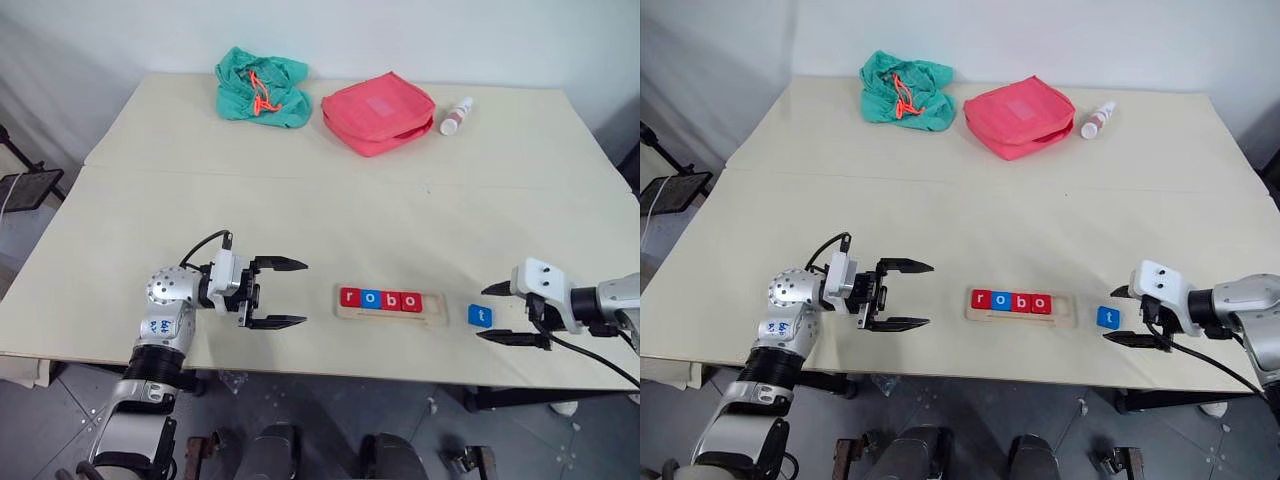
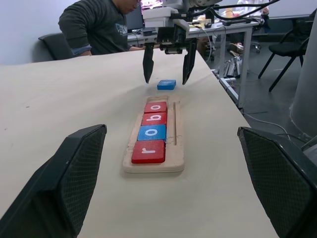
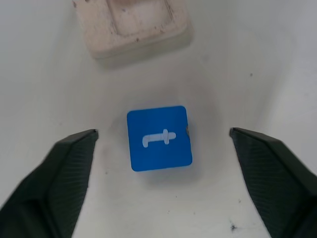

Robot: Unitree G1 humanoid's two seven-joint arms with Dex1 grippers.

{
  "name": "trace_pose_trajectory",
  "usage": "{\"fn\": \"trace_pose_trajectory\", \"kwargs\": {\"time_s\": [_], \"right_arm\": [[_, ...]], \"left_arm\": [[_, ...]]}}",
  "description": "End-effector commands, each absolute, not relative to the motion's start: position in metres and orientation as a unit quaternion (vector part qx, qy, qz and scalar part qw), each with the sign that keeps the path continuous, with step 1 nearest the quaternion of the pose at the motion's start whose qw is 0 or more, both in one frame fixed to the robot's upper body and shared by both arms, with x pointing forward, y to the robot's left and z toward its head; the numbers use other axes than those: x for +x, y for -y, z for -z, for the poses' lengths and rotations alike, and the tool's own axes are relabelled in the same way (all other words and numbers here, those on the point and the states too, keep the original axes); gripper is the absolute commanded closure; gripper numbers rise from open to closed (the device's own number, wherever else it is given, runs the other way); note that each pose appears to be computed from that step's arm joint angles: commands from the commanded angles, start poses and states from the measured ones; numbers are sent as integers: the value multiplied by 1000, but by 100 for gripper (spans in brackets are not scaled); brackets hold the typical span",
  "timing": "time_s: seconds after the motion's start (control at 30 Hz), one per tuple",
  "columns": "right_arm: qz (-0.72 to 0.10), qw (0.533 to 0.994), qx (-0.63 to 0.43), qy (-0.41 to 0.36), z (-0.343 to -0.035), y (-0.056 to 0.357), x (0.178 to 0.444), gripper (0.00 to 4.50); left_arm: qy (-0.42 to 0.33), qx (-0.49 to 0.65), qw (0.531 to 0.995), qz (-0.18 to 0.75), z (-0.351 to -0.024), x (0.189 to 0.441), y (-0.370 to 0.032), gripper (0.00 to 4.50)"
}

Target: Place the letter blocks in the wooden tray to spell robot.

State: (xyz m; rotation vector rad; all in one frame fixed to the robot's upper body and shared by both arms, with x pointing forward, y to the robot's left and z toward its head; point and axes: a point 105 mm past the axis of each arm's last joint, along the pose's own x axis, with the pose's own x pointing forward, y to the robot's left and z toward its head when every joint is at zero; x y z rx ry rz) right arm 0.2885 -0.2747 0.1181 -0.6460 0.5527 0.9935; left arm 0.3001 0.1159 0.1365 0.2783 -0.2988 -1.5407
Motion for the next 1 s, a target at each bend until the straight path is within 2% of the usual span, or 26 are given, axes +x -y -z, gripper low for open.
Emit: {"fn": "trace_pose_trajectory", "kwargs": {"time_s": [0.03, 0.2, 0.37, 0.53, 0.7, 1.0], "right_arm": [[-464, 792, -310, -246, -123, 272, 291, 129], [-465, 795, -309, -237, -125, 269, 293, 303], [-457, 814, -295, -202, -143, 255, 301, 305], [-468, 814, -288, -187, -159, 238, 304, 305], [-517, 777, -296, -201, -160, 218, 301, 305], [-549, 746, -309, -216, -150, 205, 307, 305]], "left_arm": [[150, 135, 700, 685, -145, 298, -118, 0], [150, 135, 700, 685, -145, 299, -119, 0], [148, 136, 700, 685, -146, 300, -119, 0], [148, 135, 700, 685, -146, 302, -119, 0], [150, 134, 700, 685, -146, 305, -117, 0], [154, 135, 704, 680, -146, 304, -118, 0]]}}
